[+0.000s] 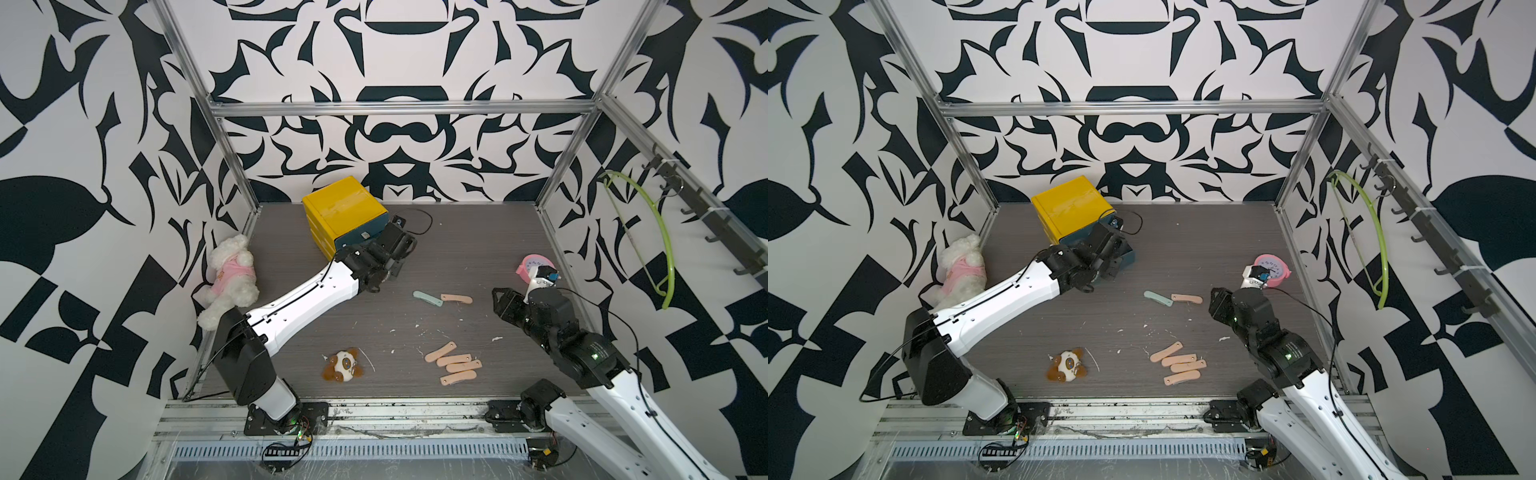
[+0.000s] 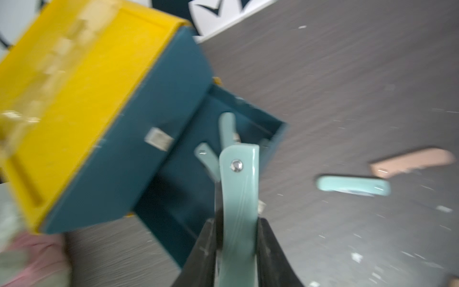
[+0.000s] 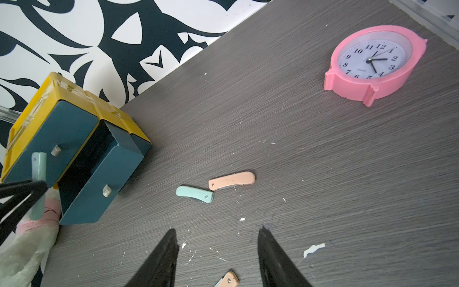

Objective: Place the fruit knives into the drawer by color
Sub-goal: Place the fruit knife in the drawer.

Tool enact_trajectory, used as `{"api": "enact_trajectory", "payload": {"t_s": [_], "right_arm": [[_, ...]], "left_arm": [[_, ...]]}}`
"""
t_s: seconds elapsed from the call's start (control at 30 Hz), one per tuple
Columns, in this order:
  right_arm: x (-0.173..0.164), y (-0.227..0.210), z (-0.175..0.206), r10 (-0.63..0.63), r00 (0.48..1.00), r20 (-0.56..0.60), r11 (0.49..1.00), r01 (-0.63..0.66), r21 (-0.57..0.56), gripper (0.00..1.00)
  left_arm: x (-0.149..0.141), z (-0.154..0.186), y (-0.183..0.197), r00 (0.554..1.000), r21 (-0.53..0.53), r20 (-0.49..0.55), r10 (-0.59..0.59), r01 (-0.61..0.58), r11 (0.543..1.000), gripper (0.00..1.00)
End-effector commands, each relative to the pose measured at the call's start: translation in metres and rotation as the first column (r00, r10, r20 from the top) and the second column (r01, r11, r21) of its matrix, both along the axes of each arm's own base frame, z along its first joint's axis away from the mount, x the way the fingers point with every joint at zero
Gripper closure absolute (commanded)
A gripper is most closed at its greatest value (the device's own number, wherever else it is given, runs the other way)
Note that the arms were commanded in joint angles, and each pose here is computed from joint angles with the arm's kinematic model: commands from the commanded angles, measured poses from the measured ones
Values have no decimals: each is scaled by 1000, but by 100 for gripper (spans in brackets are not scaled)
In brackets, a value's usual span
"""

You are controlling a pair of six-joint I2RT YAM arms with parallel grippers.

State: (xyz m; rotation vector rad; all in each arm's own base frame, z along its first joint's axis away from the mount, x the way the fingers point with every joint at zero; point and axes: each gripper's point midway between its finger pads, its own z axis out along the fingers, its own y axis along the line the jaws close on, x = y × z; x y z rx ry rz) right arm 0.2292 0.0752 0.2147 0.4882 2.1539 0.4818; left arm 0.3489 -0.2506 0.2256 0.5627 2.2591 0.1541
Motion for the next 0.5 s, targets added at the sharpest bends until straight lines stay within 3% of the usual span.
{"api": "enact_trajectory", "payload": {"t_s": [0.0, 0.1, 0.27, 0.47], "right_arm": [[4, 2, 15, -5, 999, 42, 1000, 3, 31, 46], [3, 3, 16, 1, 999, 43, 999, -2, 35, 46], [0, 4, 15, 19, 999, 36, 999, -20, 32, 46], [1, 18, 7, 78, 997, -1, 996, -78, 51, 45]], "left_arm": [[20, -15, 11, 1000, 151, 10, 21, -23, 988, 74], [38, -29, 14, 999, 204, 3, 46, -46, 978, 73], [49, -52, 13, 997, 206, -56, 62, -49, 977, 63], [47, -39, 13, 996, 115, -55, 67, -61, 991, 34]]}}
